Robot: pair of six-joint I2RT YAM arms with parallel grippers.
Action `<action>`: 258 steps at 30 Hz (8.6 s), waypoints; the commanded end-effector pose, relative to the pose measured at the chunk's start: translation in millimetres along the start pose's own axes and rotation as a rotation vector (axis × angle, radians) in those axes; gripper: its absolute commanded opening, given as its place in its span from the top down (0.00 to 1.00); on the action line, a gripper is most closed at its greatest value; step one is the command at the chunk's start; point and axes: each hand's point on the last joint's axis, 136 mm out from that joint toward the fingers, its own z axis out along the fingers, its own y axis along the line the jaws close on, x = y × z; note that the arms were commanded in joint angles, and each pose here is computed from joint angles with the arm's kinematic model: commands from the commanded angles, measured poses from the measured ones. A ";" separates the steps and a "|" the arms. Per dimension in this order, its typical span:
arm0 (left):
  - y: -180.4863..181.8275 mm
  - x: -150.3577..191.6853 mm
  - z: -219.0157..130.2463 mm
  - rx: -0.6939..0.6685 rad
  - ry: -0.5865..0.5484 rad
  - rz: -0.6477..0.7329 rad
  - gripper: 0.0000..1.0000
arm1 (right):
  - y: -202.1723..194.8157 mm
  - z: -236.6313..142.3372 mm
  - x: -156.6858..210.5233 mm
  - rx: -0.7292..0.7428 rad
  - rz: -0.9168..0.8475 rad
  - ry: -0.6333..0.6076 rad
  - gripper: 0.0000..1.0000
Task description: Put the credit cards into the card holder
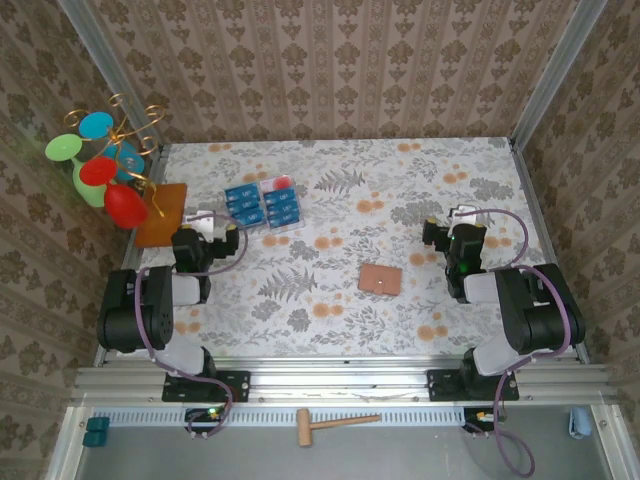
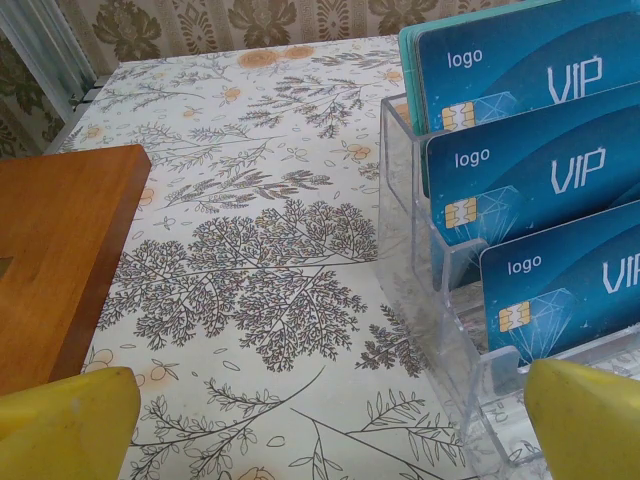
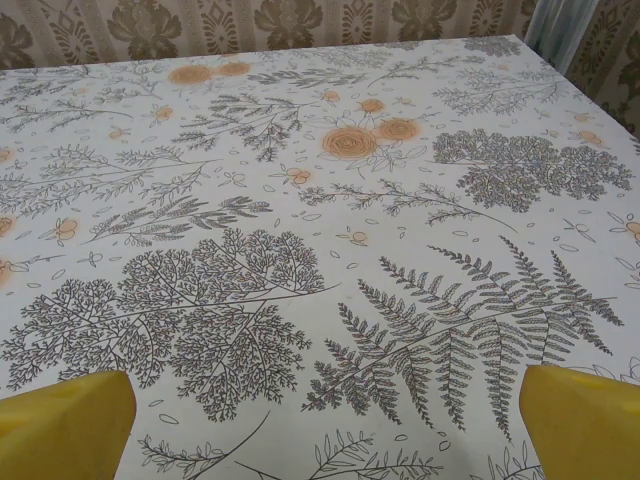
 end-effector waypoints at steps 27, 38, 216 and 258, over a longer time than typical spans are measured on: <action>3.5 -6.0 3.3 -0.032 -0.003 0.000 0.00 | 0.3 0.9 -9.8 -0.006 0.003 -0.027 0.00; 6.8 -27.8 -15.1 -0.058 -0.034 -0.004 0.00 | -3.5 -18.0 -46.6 0.037 0.001 0.010 0.00; -284.6 -80.3 -118.4 0.961 0.398 -0.470 0.11 | 252.3 -134.8 -90.2 -0.910 0.811 0.711 1.00; -289.0 -79.8 -120.9 0.913 0.359 -0.467 1.00 | 200.6 -135.6 -73.3 -0.612 0.552 0.688 0.43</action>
